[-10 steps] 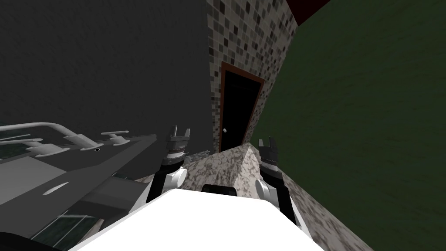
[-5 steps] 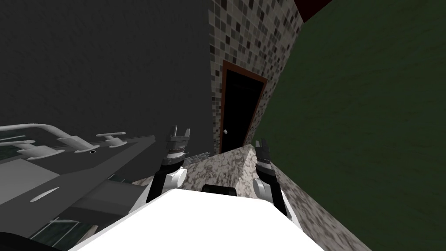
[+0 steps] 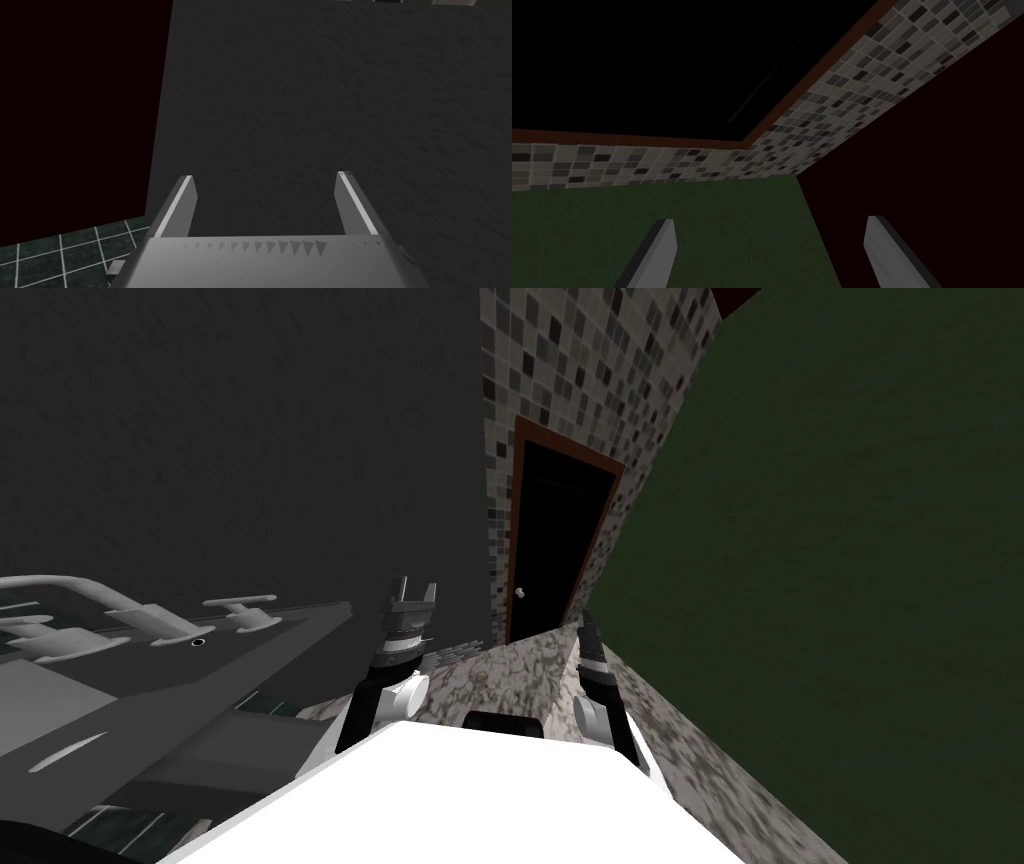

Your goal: Pull the door open

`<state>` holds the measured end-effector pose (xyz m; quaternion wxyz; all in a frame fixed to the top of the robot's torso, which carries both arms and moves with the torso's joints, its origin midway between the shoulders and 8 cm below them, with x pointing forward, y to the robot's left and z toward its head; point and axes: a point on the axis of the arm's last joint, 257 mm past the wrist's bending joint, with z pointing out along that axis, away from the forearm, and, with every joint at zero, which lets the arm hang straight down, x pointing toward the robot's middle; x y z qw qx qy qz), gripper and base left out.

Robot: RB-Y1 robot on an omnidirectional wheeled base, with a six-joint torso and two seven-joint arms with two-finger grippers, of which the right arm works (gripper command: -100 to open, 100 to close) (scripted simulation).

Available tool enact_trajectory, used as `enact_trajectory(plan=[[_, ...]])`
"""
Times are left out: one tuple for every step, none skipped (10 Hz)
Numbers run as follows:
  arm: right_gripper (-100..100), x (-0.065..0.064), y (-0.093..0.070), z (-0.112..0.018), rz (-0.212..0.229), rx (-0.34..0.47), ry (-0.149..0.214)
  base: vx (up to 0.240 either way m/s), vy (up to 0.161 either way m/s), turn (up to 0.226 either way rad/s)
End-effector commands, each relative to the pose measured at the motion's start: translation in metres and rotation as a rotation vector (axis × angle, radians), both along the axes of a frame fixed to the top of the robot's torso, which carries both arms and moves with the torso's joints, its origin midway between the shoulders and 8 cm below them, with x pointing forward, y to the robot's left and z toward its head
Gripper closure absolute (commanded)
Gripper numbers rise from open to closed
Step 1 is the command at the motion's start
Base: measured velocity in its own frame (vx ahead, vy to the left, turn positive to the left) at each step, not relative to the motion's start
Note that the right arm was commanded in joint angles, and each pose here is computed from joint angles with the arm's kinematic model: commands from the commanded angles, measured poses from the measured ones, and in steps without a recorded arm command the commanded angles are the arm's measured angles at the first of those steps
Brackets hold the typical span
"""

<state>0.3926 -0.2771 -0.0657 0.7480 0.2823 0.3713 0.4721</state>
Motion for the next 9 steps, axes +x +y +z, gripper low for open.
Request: enact_trajectory(plan=[[-100,0.005,0.006,-0.017,-0.016,-0.048,0.032,0.107,-0.011,0.040],[-100,0.009,0.010,-0.027,-0.024,-0.078,0.052,0.090,-0.003,0.037],[-100,0.009,0.010,-0.027,-0.029,-0.085,0.052,0.056,0.003,0.008],[-100,0.014,0.013,-0.037,-0.037,-0.117,0.071,0.060,0.001,0.022],[-100,0.018,0.017,-0.048,-0.043,-0.146,0.091,0.082,0.000,0.048],[-100,0.018,0.017,-0.048,-0.045,-0.149,0.091,0.061,0.007,0.014],[-100,0.022,0.021,-0.059,-0.052,-0.182,0.111,0.059,0.006,0.016],[-100,0.025,0.026,-0.070,-0.056,-0.212,0.130,0.072,0.003,0.038],[-100,0.029,0.030,-0.079,-0.061,-0.245,0.146,0.098,-0.007,0.047]])
